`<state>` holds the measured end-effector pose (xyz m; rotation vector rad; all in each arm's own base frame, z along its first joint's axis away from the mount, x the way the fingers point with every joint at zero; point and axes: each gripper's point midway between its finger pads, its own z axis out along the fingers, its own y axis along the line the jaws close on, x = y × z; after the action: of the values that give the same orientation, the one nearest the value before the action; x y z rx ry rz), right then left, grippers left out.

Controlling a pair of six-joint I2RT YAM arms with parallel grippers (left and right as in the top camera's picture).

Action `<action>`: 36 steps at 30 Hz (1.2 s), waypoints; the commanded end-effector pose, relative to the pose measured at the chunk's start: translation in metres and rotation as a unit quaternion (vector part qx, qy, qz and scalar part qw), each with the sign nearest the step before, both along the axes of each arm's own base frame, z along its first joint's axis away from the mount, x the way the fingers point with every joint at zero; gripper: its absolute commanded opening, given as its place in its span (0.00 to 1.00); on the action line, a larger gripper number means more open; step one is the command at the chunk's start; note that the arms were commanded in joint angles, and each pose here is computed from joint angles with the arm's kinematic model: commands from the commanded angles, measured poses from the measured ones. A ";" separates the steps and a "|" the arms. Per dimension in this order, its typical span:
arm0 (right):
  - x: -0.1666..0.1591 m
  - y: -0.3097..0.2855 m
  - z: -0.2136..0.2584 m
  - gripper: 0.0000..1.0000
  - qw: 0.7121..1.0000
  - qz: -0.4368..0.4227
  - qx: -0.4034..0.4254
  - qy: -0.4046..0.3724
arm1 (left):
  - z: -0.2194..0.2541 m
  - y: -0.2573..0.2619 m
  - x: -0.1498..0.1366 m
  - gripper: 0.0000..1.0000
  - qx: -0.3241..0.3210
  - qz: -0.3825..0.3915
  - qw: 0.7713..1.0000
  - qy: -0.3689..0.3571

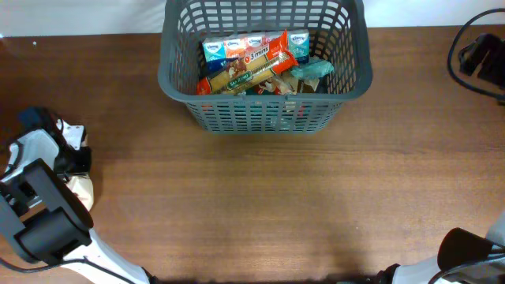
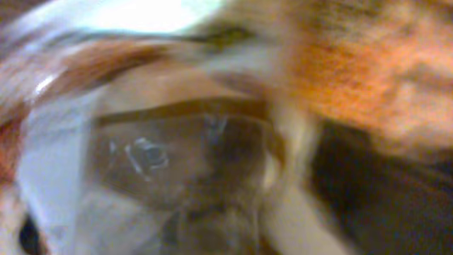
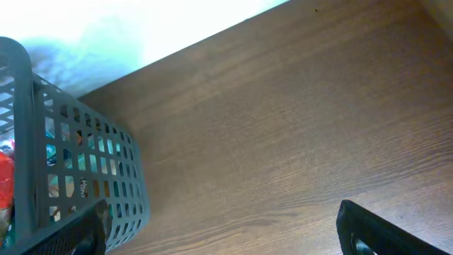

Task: Pack container
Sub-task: 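Grasp the crumpled snack wrappers at left with the left gripper, then place the wrappers into the basket and release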

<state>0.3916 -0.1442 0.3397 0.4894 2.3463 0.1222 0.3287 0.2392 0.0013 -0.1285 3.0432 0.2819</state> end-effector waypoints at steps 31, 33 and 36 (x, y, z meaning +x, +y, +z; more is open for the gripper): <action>-0.001 0.001 -0.001 0.99 1.000 0.002 0.004 0.001 | 0.398 -0.364 0.164 0.02 0.059 -0.593 0.709 -0.378; -0.001 0.001 -0.001 0.99 1.000 0.002 0.004 0.001 | 0.379 -0.399 0.165 0.02 0.057 -0.635 0.682 -0.359; -0.001 0.001 -0.001 0.99 1.000 0.002 0.004 0.001 | 0.348 -0.429 0.171 0.02 0.044 -0.660 0.673 -0.331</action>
<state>0.3917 -0.1439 0.3396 0.4882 2.3469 0.1225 0.4867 -0.1667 0.3898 1.3446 1.7248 0.1405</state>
